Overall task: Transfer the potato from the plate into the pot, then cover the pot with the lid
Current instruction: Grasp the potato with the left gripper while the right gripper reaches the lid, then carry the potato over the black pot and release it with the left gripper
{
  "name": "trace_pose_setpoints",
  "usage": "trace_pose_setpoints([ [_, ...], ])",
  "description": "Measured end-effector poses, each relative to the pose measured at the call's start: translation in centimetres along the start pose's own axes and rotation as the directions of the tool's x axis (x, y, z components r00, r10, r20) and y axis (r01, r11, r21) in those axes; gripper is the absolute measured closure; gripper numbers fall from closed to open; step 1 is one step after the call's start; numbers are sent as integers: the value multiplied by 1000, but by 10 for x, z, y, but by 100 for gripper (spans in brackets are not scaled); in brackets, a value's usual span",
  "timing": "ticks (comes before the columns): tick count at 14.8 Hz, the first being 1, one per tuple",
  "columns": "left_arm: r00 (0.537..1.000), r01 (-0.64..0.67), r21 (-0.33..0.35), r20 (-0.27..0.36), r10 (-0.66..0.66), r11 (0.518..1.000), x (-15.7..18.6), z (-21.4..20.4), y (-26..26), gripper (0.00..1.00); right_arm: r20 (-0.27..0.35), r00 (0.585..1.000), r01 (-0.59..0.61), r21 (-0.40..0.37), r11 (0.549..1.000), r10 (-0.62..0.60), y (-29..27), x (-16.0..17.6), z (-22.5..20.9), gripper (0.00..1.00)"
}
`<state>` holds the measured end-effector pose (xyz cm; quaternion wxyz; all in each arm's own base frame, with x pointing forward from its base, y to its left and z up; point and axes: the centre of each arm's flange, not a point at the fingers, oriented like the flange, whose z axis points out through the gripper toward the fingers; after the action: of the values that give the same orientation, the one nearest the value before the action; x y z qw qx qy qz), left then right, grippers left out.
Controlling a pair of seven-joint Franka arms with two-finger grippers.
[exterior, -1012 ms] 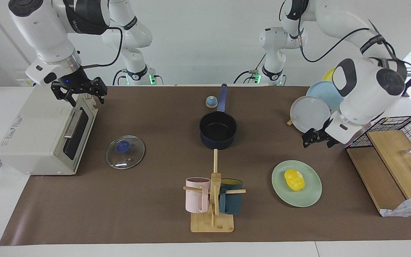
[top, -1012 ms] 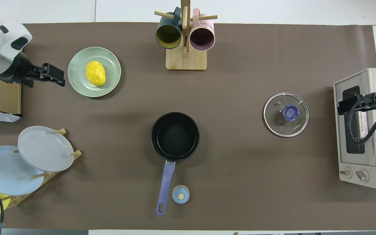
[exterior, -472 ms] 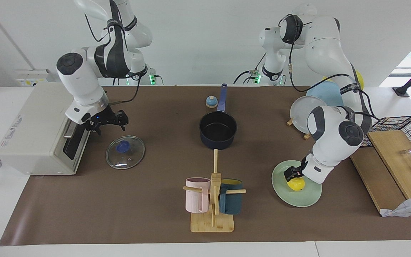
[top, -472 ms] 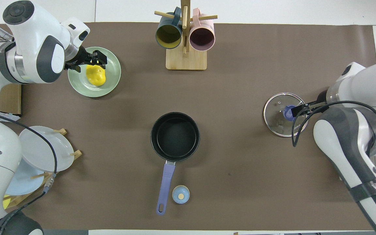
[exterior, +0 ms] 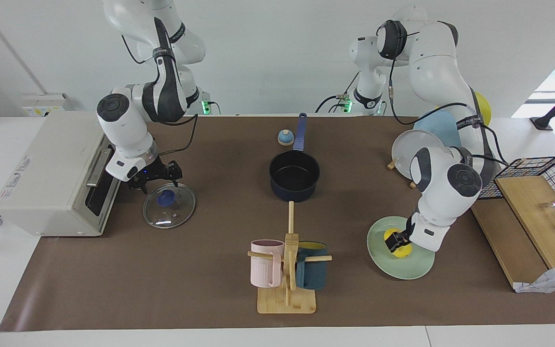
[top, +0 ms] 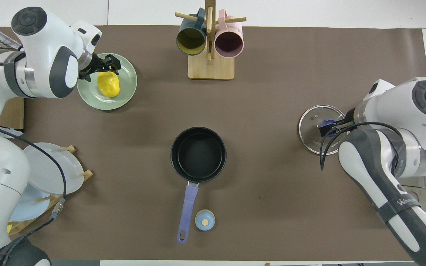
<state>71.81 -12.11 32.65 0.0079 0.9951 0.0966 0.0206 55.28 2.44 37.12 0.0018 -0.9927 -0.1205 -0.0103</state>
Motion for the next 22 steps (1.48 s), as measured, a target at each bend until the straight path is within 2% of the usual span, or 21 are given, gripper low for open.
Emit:
trace_pose_setpoints([
  [3,1000,10,1,-1,-10,1000,-3,10,-2,0,-9,1000,2,-2,1000,-2,-1,-4,9,0],
  [4,1000,11,2,0,-11,1000,-3,11,-3,7,-12,1000,3,-3,1000,-3,-1,-5,11,0],
  [6,1000,11,1,-3,-11,1000,-3,9,-3,31,-16,1000,3,-3,1000,-3,-1,-6,12,0],
  [7,1000,11,0,-5,-11,1000,-3,7,-2,35,-19,1000,3,-4,1000,-3,-1,-5,12,0],
  [10,1000,3,3,7,-3,1000,-5,-4,3,35,-28,1000,3,-6,1000,-3,-1,-4,11,0],
  [11,1000,-4,0,11,4,1000,-5,-19,9,35,-37,999,3,-8,1000,-3,-1,-3,10,0],
  [13,1000,-13,-49,-5,13,999,-14,-80,33,35,-51,999,3,-11,1000,-4,-1,-3,11,0],
  [16,998,-43,-75,32,46,996,-71,-188,68,35,-55,998,3,-12,1000,-4,-1,-3,19,0],
  [18,995,-82,-66,55,86,994,-124,-232,97,35,-50,999,3,-11,1000,-4,-1,-4,23,0],
  [20,989,-125,-56,77,129,991,-174,-231,132,35,-54,999,3,-11,1000,-4,-1,-3,24,0],
  [22,985,-151,-58,72,155,987,-214,-208,168,35,-68,998,3,-14,1000,-4,-1,-1,33,0],
])
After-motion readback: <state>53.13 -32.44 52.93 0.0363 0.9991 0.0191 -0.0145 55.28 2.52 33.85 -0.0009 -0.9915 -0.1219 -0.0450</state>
